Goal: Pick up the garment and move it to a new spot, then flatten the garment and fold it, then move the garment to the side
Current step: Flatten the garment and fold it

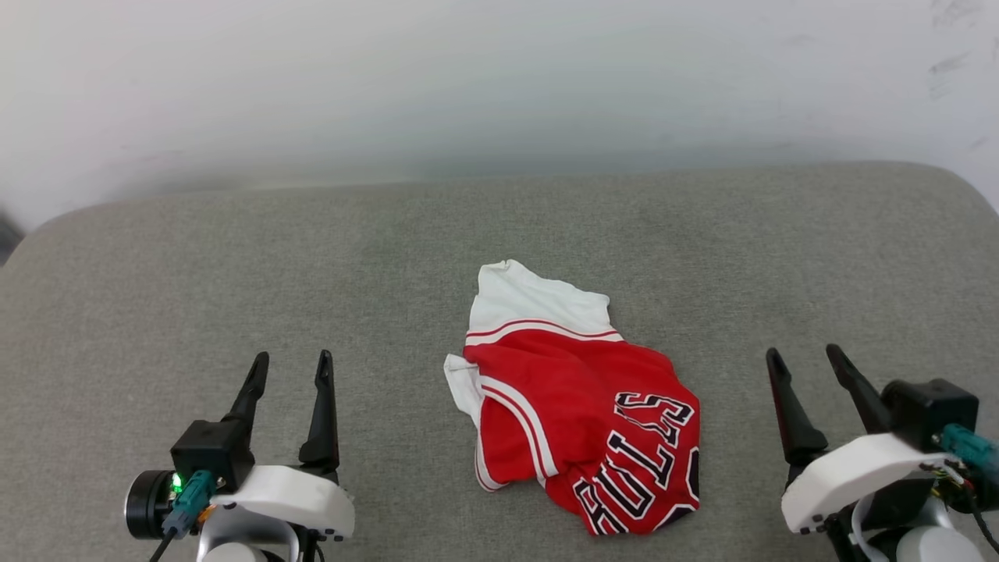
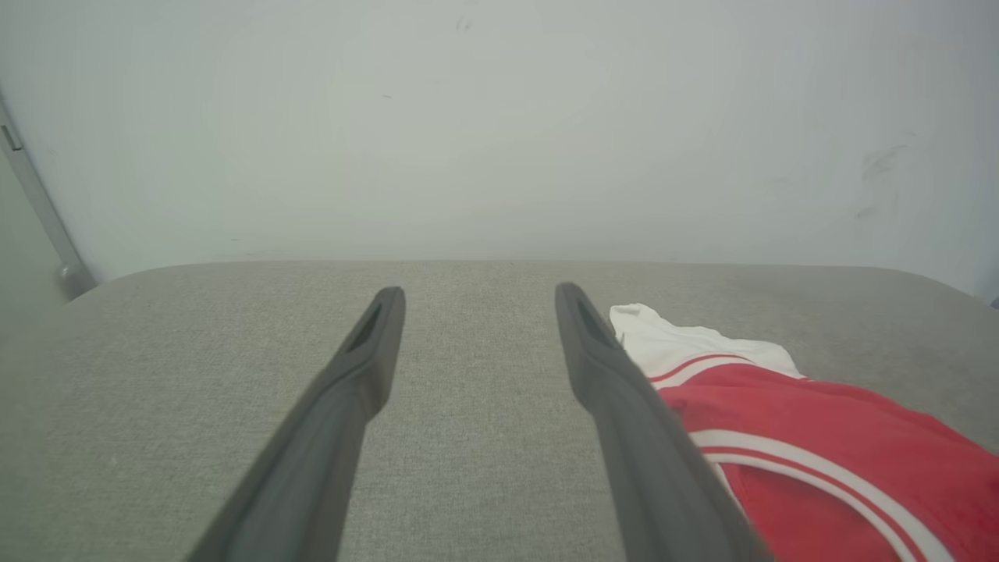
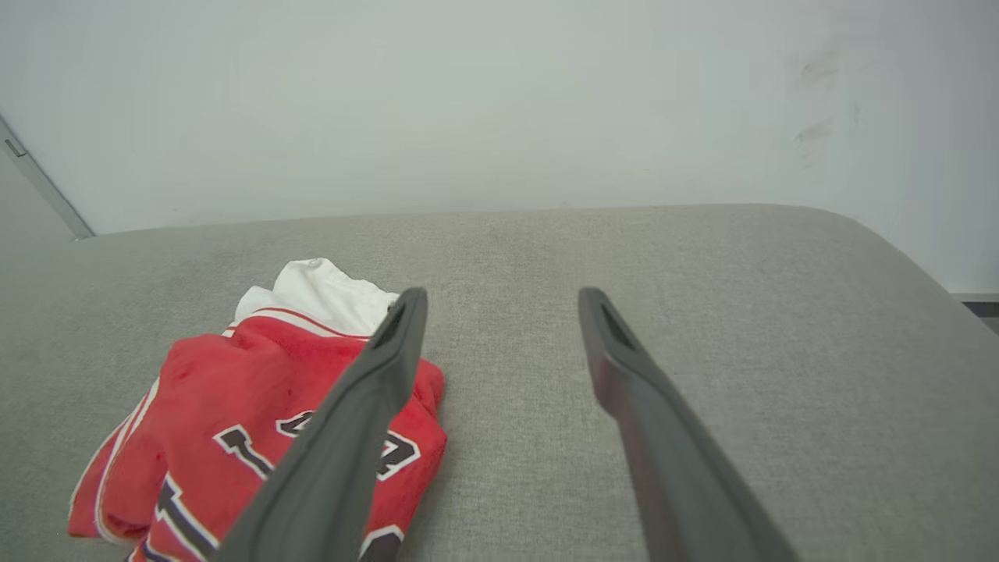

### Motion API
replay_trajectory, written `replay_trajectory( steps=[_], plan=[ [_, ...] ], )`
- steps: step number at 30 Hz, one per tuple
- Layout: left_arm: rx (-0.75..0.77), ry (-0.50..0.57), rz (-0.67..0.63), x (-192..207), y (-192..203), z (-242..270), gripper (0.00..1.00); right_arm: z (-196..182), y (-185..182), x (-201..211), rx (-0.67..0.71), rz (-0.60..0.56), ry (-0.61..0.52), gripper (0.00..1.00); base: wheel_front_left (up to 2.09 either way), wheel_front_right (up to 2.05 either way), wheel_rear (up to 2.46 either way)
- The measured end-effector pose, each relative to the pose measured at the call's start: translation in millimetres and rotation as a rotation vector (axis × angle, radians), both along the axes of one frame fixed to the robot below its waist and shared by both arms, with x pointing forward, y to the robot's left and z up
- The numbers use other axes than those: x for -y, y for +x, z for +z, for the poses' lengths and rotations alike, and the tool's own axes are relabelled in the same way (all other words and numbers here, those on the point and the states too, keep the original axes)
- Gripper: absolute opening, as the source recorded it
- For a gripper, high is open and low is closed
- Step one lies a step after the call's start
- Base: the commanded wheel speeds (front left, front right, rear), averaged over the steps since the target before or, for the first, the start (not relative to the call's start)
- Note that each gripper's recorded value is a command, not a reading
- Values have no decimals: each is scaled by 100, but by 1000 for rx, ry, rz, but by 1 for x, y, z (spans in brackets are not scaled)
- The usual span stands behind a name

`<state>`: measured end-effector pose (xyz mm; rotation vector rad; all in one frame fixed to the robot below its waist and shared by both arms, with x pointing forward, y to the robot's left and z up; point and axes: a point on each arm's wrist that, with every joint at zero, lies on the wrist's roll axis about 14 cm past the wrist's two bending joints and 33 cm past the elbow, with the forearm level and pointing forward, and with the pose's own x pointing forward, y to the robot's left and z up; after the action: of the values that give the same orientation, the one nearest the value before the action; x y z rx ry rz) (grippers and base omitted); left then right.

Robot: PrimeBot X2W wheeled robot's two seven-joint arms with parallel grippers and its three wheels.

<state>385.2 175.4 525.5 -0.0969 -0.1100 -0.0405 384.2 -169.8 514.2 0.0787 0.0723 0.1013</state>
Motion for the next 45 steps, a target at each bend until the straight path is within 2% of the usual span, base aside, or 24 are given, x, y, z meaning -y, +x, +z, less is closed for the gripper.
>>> replay_trajectory(
  steps=[5, 7, 10, 14, 18, 21, 28, 30, 34, 41, 45],
  plan=[
    [11, -17, 8, 1, 5, 3, 100, -12, 24, 7, -73, -24, 71, 100, 0, 0, 0],
    [11, -26, 15, 0, 7, 3, 100, -21, 39, 3, -133, -8, 57, 100, 0, 0, 0],
    [-2, -33, 32, -4, 10, -2, 100, -34, 60, -11, -235, 45, 61, 100, 0, 0, 0],
    [-14, -40, 34, -4, 15, -7, 100, -66, 79, -34, -454, 155, -1, 100, 0, 0, 0],
    [-29, -37, 44, -10, 20, -13, 100, -98, 79, -71, -660, 298, -63, 100, 0, 0, 0],
    [-38, -39, 58, -14, 22, -17, 100, -122, 71, -83, -772, 362, -118, 100, 0, 0, 0],
    [-54, -35, 72, -20, 23, -24, 100, -145, 62, -92, -905, 420, -150, 100, 0, 0, 0],
    [-54, -37, 64, -18, 23, -24, 100, -146, 58, -93, -931, 429, -149, 0, 0, 0, 0],
    [-50, -36, 52, -14, 24, -23, 100, -143, 55, -91, -930, 432, -131, 0, 0, 0, 0],
    [-37, -30, 42, -12, 18, -18, 100, -99, 72, -69, -722, 359, -95, 0, 0, 0, 0],
    [-34, -26, 27, -8, 13, -17, 100, -103, 44, -43, -710, 292, -68, 0, 0, 0, 0]
  ],
)
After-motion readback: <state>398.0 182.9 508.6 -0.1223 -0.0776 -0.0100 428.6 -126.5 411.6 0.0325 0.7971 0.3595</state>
